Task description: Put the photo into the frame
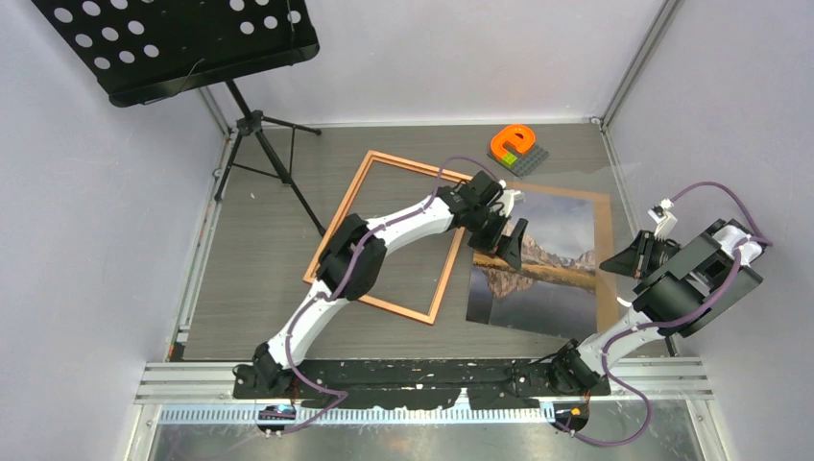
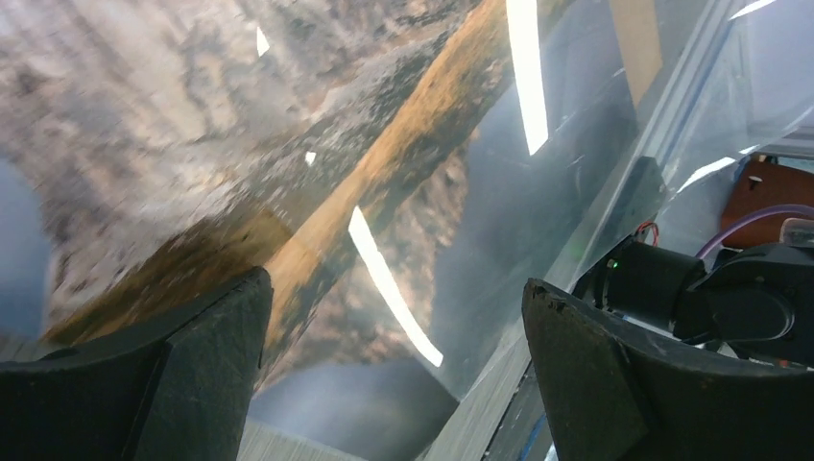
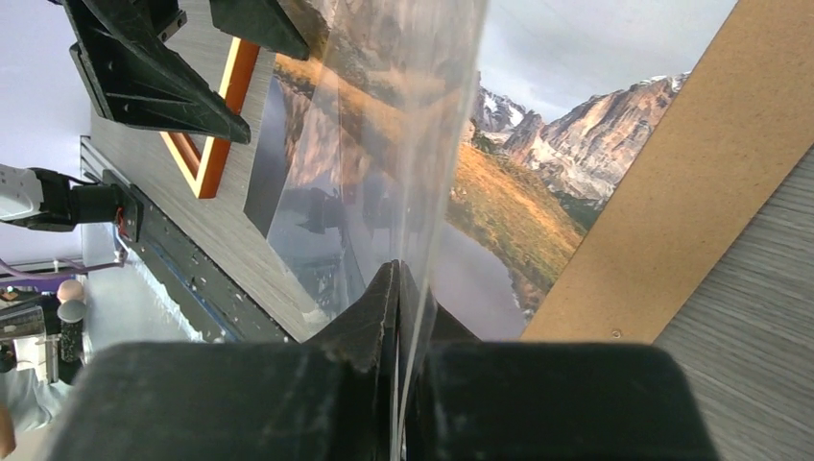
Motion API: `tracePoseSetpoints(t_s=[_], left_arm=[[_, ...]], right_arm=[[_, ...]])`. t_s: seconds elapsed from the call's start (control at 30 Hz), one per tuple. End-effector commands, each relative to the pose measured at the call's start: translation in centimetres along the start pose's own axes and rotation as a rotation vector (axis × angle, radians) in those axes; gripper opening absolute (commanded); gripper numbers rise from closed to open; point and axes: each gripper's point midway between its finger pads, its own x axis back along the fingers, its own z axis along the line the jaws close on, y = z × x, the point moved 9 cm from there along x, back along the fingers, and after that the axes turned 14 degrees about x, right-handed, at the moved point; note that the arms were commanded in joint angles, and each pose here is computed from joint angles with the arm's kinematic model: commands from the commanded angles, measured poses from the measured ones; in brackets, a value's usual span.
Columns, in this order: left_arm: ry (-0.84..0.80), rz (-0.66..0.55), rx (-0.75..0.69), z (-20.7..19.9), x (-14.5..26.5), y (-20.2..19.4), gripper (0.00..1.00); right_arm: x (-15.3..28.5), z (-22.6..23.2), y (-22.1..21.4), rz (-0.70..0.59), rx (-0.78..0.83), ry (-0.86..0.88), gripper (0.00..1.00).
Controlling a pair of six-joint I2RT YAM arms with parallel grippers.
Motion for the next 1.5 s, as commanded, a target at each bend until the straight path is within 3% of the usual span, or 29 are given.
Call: tracePoseSetpoints(t_s=[0.0,0.37,0.6,0.97,1.47], left_arm=[[0.010,-0.132,-0.111,-3.3,6.2,1.5,0.99],[0.099,-0.280,-0.229,-4.1,15.5,-0.2,0.99],[0.187,-0.387,-0.133,-0.1,21.3,0.1,0.99],[0.388,-0.488,0.061,7.5,27.3,-2.1,0.99],[0.746,-0.468,0.216,14.9,33.5,-8.7,0.99]], right_arm=[[1.7,1.6,2.5,-0.088,0.022,-0.039,0.06],[2.9,4.7,5.1,-0.188,0.047,-0.038,0.06],[3.0,6.6,7.6,-0.276,0.059,-0.021,0.06],[0.2,10.2,10.7,-0.348,0.060,0.168,0.06],[-2.6,15.3,13.1,-0.387,0.102,0.406,0.06]])
